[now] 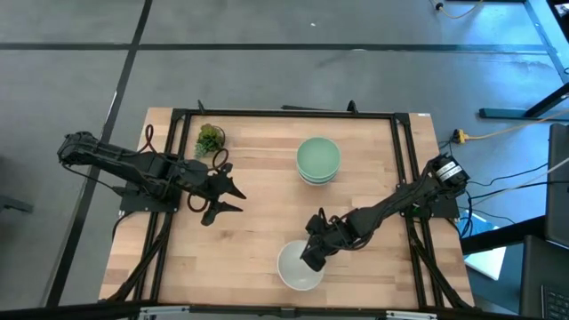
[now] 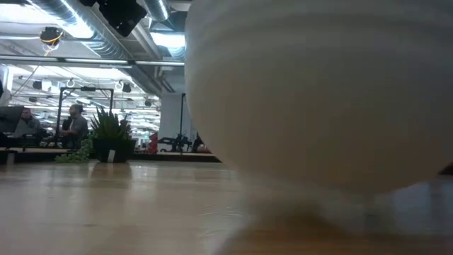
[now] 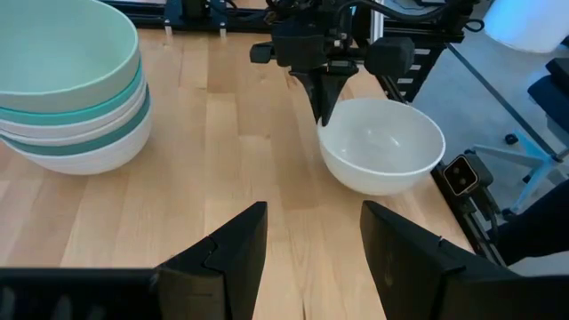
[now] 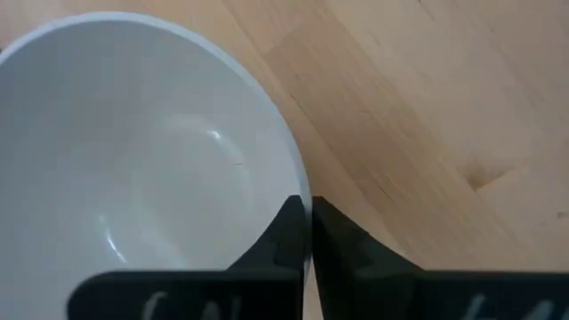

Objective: Nest bowls inside each other
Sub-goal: Stack the white bowl on top of the light green bowl

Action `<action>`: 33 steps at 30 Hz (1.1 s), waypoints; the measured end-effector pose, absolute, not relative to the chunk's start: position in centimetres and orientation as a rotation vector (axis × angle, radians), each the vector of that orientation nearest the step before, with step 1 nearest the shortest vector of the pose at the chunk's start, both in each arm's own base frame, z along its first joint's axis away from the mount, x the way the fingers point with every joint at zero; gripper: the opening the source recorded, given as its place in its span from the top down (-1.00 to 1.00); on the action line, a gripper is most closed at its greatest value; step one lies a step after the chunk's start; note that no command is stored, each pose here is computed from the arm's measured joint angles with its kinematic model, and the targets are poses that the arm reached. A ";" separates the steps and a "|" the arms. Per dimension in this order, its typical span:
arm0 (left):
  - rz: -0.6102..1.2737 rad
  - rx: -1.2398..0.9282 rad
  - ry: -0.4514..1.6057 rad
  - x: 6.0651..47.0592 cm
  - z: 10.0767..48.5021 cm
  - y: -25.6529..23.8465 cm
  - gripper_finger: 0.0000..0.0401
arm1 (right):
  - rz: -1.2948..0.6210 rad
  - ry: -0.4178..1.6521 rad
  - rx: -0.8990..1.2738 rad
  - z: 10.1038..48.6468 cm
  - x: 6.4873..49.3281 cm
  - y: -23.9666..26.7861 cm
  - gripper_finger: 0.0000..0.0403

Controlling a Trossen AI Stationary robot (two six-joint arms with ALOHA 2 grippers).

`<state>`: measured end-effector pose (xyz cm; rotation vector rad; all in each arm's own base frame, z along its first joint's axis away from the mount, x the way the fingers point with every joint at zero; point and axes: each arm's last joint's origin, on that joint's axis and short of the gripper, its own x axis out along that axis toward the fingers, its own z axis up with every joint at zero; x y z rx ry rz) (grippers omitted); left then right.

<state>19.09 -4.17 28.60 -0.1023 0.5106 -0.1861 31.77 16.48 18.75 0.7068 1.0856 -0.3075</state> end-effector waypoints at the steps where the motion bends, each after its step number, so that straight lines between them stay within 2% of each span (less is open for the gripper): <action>1: -0.186 -0.102 0.513 19.1 28.6 -4.2 0.12 | -0.308 1.086 0.706 18.7 31.8 16.5 0.96; 9: -0.183 -0.099 0.541 18.9 28.3 -4.1 0.12 | -0.311 1.088 0.699 18.9 31.8 16.1 0.96; 16: -0.184 -0.091 0.543 18.9 28.3 -4.1 0.12 | -0.326 1.076 0.690 21.4 31.0 14.1 0.96; 23: -0.184 -0.091 0.544 18.9 28.3 -4.1 0.12 | -0.358 1.003 0.671 26.3 28.6 10.9 0.96; 33: -0.184 -0.091 0.544 18.9 28.3 -4.1 0.12 | -0.512 0.975 0.502 36.8 26.4 4.6 0.96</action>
